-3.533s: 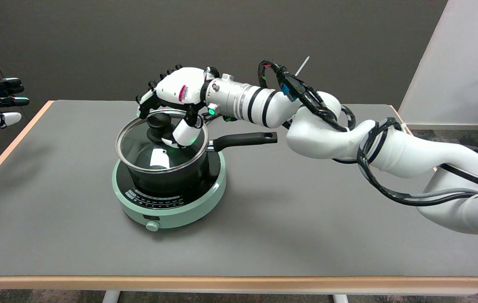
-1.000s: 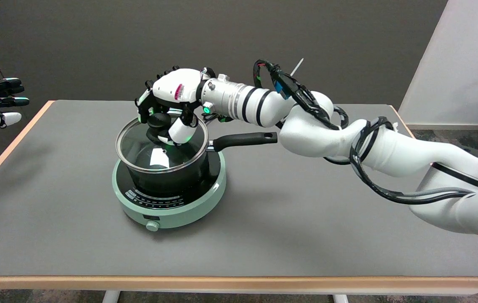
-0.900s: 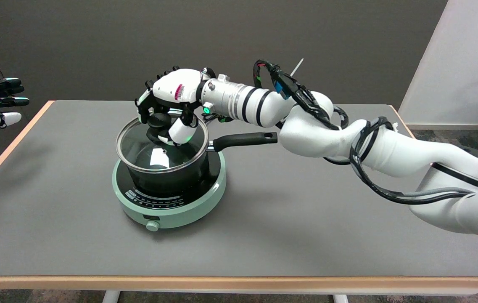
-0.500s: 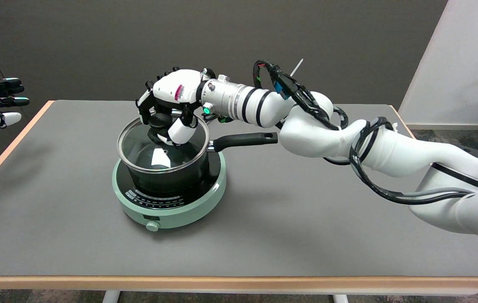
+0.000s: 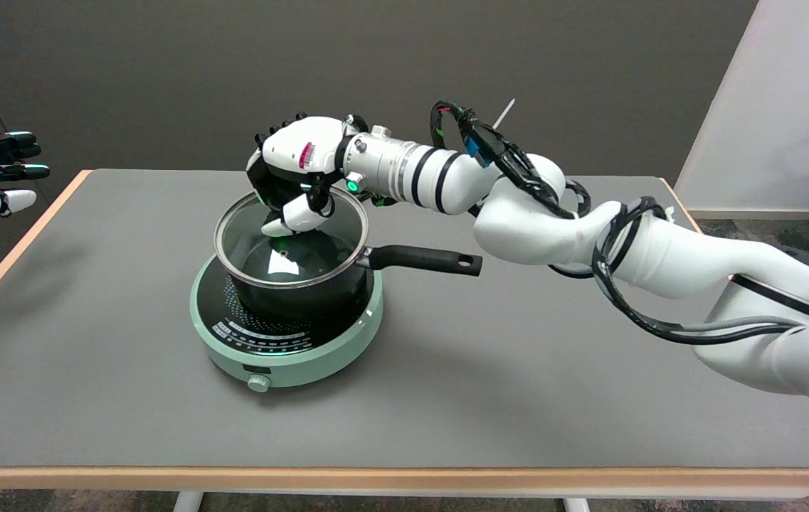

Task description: Pick up the pot lid.

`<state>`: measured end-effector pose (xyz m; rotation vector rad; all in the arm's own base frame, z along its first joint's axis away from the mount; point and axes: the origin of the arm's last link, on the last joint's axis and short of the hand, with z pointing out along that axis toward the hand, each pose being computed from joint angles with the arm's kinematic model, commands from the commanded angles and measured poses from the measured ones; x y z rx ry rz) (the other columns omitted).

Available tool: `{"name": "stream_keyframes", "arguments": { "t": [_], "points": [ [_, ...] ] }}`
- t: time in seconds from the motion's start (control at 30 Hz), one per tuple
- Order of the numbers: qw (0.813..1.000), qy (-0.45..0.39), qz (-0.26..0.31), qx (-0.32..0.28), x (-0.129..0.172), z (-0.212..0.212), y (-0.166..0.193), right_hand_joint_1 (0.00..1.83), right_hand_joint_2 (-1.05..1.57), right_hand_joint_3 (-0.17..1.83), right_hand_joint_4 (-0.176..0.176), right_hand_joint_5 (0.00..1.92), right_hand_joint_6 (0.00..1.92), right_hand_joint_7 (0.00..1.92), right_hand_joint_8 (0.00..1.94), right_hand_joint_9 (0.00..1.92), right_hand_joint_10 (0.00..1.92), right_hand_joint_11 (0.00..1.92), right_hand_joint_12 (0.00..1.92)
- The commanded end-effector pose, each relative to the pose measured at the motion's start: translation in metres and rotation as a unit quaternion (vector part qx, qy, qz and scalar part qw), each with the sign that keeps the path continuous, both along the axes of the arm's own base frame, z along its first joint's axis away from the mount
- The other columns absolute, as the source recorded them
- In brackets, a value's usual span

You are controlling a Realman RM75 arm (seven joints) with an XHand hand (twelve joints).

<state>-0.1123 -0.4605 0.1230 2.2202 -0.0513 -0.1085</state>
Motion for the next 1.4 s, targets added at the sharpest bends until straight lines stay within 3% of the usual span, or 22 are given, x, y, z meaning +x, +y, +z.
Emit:
{"name": "stream_keyframes", "arguments": {
  "t": [0.03, 0.2, 0.27, 1.4],
  "points": [
    [1.0, -0.013, -0.011, -0.004, -0.002, 0.004, -0.002, 1.2, 1.04, 0.29, -0.023, 0.75, 1.36, 0.98, 1.09, 0.87, 1.03, 0.62, 1.01],
    [1.0, -0.013, -0.009, -0.006, -0.001, 0.006, -0.004, 1.19, 1.04, 0.3, -0.013, 0.75, 1.35, 0.97, 1.12, 0.86, 1.11, 0.63, 1.03],
    [1.0, -0.013, -0.008, -0.007, -0.001, 0.007, -0.004, 1.36, 0.92, 0.44, 0.176, 0.74, 1.07, 0.93, 1.19, 0.86, 1.13, 0.63, 1.03],
    [0.998, -0.036, -0.028, 0.043, 0.009, -0.035, 0.0, 1.36, 0.9, 0.5, 0.176, 0.7, 1.09, 0.9, 1.25, 0.81, 1.38, 0.65, 1.07]
  ]
}}
